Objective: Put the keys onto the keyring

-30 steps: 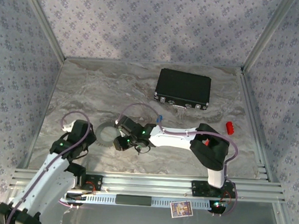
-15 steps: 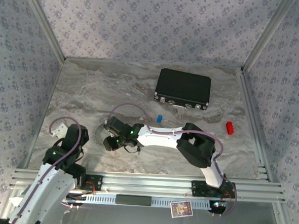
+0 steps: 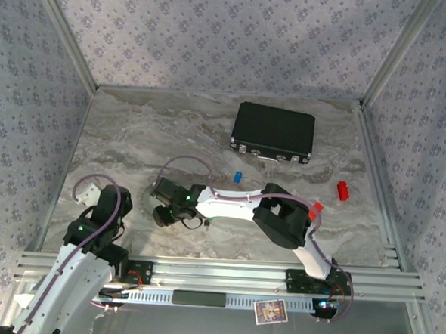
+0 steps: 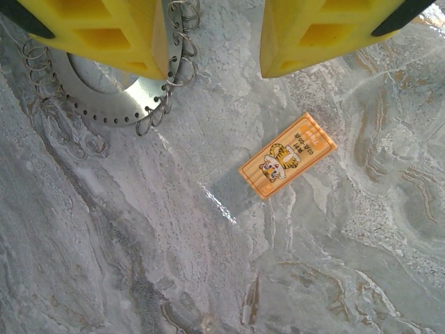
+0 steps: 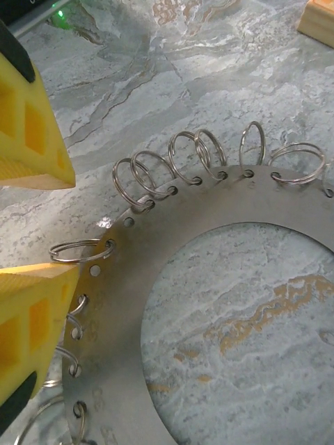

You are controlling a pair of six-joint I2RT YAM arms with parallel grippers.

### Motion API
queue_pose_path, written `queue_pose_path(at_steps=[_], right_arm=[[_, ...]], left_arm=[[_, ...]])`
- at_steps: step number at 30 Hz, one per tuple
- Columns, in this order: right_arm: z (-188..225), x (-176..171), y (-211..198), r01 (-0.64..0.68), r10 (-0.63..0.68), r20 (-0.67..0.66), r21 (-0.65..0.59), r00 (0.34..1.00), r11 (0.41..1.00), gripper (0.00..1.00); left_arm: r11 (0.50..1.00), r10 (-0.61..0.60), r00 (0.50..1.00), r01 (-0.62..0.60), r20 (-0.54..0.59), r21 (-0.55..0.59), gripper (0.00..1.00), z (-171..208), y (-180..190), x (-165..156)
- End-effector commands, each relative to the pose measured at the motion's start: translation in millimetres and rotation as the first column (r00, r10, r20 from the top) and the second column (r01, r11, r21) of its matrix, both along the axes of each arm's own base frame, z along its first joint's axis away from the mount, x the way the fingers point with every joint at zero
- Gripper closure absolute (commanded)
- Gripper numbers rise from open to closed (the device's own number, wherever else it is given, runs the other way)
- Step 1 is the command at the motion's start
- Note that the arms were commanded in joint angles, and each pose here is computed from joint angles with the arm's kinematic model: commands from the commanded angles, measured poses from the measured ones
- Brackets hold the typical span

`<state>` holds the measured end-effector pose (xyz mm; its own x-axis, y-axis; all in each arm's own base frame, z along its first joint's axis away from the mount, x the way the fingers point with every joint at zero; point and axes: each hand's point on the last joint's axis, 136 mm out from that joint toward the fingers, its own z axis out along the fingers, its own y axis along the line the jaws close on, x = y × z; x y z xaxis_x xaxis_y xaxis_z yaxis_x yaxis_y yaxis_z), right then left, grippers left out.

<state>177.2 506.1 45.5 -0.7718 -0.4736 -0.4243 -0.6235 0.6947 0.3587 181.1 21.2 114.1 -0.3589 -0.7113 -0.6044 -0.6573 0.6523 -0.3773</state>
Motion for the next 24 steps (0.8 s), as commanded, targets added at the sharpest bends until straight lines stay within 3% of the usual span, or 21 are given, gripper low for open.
queue_pose_path(at_steps=[1,11,24], right_arm=[[-8,0,0,0.016,-0.016,-0.002,-0.039,1.0,0.999,0.65],[-17,4,-3,0.034,-0.034,0.009,-0.09,0.999,0.995,0.73],[-25,9,0,0.049,-0.047,0.016,-0.1,0.999,0.994,0.74]], left_arm=[[1.0,0.014,1.0,-0.014,0.018,-0.006,0.61,5,1,0],[1.0,0.014,1.0,-0.014,0.015,-0.007,0.61,4,1,-1],[1.0,0.009,1.0,-0.009,0.022,-0.011,0.61,6,1,-1]])
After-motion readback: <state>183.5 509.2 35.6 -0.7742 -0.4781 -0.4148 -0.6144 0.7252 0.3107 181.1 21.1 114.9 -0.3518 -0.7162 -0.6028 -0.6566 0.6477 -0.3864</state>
